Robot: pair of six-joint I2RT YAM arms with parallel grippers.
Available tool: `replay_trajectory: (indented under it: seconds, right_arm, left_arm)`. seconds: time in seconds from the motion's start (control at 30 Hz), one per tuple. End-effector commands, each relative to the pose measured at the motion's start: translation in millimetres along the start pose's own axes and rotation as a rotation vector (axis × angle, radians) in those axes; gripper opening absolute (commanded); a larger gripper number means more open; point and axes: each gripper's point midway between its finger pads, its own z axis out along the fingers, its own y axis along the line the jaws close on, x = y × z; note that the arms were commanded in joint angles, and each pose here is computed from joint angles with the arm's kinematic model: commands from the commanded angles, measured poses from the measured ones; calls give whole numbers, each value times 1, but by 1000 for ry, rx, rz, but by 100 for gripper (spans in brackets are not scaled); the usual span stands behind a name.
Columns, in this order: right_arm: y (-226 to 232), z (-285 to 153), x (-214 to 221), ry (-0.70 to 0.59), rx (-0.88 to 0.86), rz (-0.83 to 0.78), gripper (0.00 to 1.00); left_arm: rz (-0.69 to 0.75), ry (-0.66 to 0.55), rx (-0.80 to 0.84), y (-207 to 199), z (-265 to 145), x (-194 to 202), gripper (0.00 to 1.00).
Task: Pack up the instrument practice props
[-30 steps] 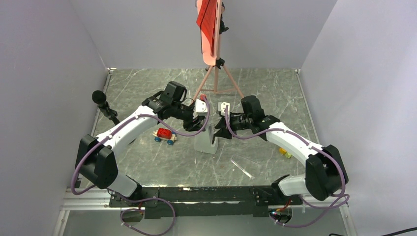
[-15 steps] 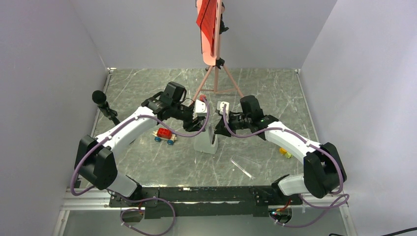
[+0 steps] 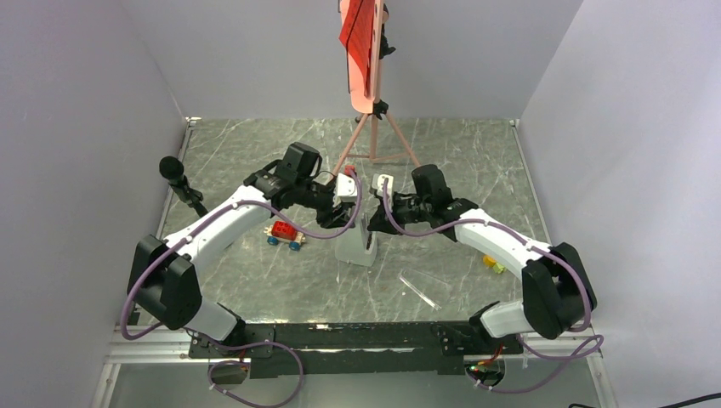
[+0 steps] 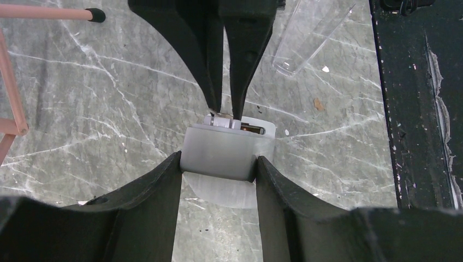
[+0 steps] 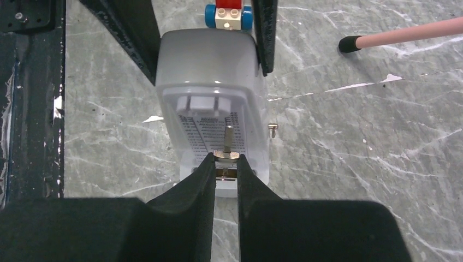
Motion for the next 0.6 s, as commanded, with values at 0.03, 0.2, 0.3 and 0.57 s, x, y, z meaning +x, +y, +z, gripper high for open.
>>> replay_trajectory:
  seconds: [0.03,0.2,0.3,0.57]
  right_arm:
    - [-18,5,-28,-55,47,-35,0]
    - [-17,9,-30,-52,31,-38,0]
    - [-11,10,-31,-50,10,-53,0]
    - [31,18,-30,-38,-125,-139,0]
  left_arm:
    - [33,40,-31,2,4,14,4]
    - [34,25,-38,2,5,12,3]
    - [31,24,-51,4,5,12,3]
    - [42,8,-174,21,2,10,4]
